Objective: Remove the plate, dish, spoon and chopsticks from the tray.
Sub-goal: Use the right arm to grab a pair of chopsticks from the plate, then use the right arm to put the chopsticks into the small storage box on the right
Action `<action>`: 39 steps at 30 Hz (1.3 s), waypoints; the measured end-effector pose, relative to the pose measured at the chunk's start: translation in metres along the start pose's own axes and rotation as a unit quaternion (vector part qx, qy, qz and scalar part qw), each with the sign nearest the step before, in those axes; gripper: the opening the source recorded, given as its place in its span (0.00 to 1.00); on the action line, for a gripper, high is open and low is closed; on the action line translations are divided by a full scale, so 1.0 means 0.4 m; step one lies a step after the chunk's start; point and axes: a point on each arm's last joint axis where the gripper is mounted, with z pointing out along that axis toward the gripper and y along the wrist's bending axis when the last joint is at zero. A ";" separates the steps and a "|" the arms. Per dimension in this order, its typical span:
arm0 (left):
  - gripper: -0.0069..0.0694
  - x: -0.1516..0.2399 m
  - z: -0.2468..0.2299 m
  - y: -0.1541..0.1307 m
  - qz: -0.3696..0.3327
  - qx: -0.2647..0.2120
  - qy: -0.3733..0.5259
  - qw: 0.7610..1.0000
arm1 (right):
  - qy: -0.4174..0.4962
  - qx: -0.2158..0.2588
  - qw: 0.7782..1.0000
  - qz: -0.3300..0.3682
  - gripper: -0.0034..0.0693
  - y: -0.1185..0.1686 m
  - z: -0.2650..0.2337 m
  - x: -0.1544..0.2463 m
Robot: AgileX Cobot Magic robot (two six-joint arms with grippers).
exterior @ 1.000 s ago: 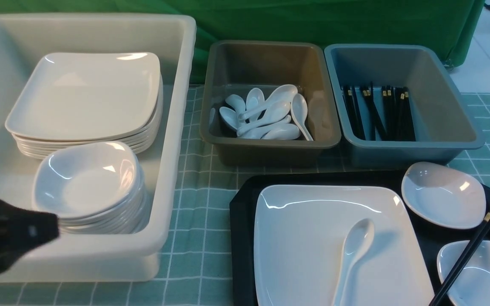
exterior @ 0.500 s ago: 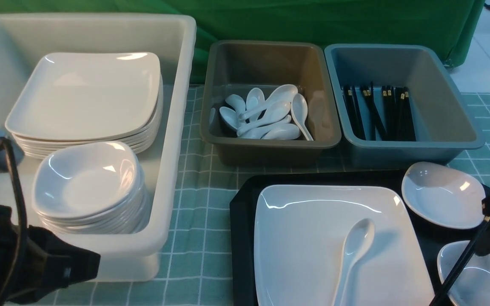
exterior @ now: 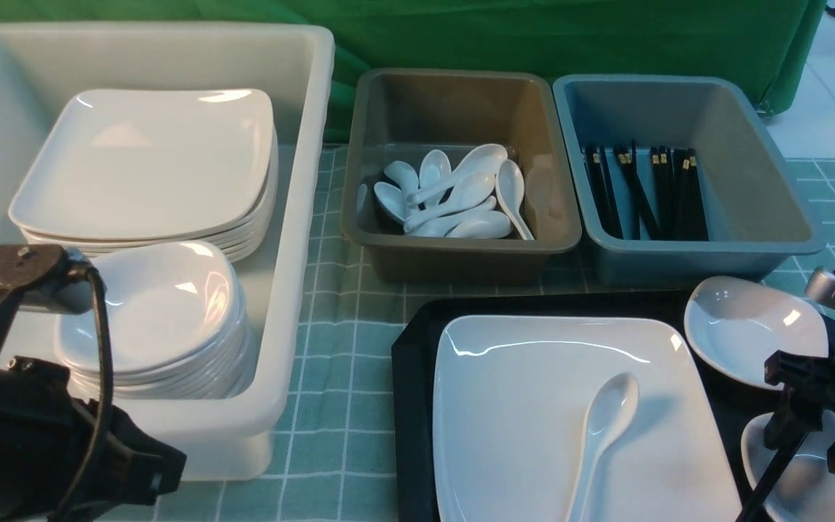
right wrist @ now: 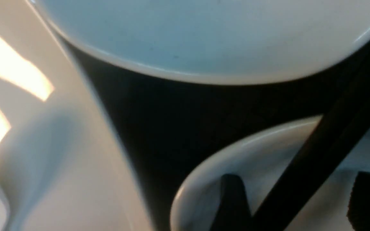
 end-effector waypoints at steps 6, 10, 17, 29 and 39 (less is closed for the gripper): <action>0.09 0.000 0.000 0.006 0.009 -0.014 0.000 1.000 | -0.005 0.005 1.000 -0.002 0.52 -0.002 0.000 -0.003; 0.09 0.000 0.000 0.006 0.009 -0.015 -0.001 1.000 | -0.005 0.006 1.000 -0.002 0.21 -0.003 0.000 -0.002; 0.09 0.000 0.000 0.006 0.009 -0.015 0.000 1.000 | 0.003 0.006 1.000 -0.003 0.22 -0.001 -0.010 0.006; 0.09 -0.001 0.000 0.006 0.006 -0.015 -0.002 1.000 | -0.070 -0.018 0.997 -0.036 0.22 0.017 -0.193 0.082; 0.09 -0.026 -0.001 0.003 0.009 -0.008 -0.057 0.998 | -0.210 -0.096 0.971 -0.064 0.22 0.131 -0.414 -0.155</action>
